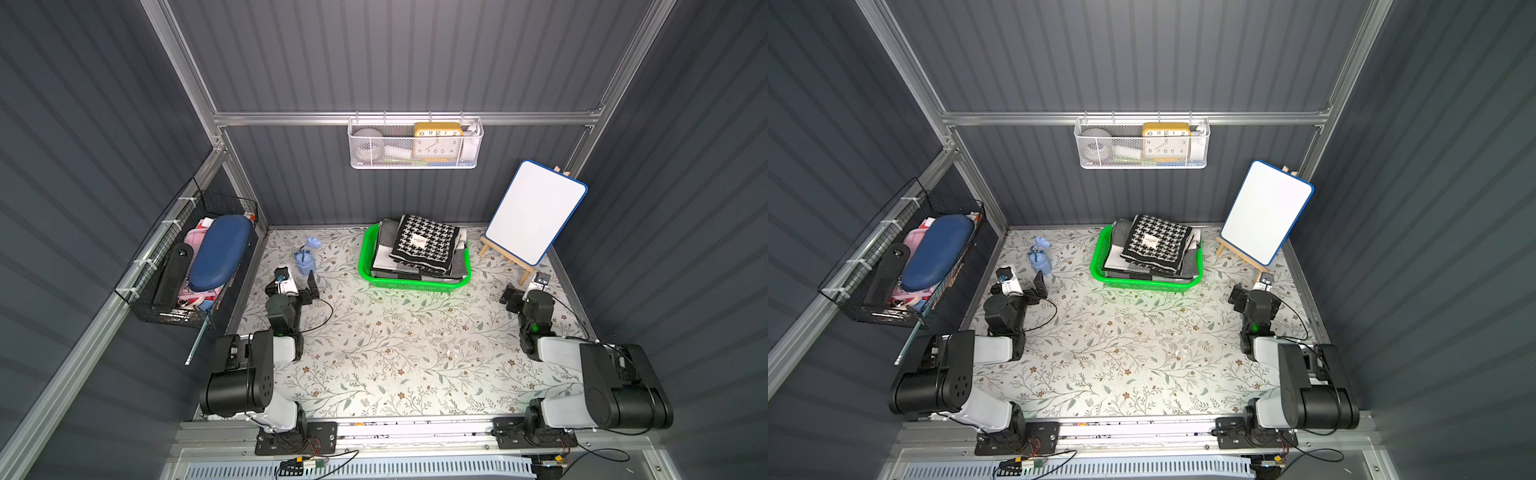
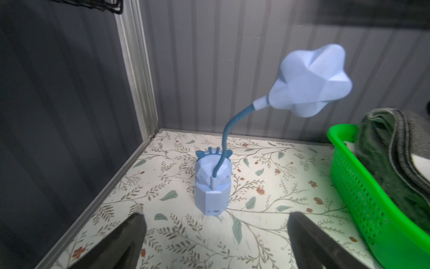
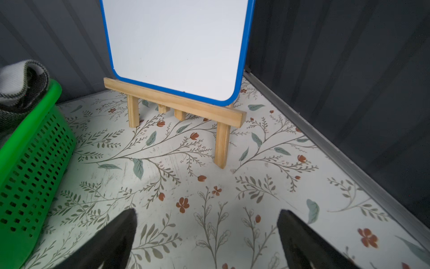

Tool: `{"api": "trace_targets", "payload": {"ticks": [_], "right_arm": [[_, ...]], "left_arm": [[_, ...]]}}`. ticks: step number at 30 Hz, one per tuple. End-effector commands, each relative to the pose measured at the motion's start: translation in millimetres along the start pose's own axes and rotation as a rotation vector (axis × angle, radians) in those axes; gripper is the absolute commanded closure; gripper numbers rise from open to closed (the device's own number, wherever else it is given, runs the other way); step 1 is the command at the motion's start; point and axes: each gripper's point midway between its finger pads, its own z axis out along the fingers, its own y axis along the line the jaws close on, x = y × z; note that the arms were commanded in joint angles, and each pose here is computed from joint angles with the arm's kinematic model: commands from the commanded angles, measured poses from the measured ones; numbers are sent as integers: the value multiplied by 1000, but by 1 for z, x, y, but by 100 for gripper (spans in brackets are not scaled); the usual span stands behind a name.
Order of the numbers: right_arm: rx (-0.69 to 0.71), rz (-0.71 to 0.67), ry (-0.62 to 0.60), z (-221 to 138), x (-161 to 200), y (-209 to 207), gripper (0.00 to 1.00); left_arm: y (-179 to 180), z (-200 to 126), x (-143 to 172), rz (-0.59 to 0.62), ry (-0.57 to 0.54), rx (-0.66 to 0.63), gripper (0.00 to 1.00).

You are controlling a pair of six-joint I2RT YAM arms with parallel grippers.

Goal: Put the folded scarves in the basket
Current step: Reset both arms

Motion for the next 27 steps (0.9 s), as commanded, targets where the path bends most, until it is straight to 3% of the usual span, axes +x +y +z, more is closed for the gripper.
{"api": "trace_targets", "payload": {"ticks": [1,3,8,10,27], "right_arm": [[-105,5,-45,4,-1,18,1],[-146,-12,-62,8,-1,26,1],[-169,-34,36,10,5,32,1],[-172,-35,32,10,4,33,1],[-192,-59,8,11,4,38,1]], "left_arm": [[-24,-3,-12,15,-67,141,1],[-24,-4,-14,18,-84,144,1],[-31,-12,-5,53,-131,177,1],[-31,-5,0,42,-74,180,1],[-37,2,3,71,-62,187,1]]}}
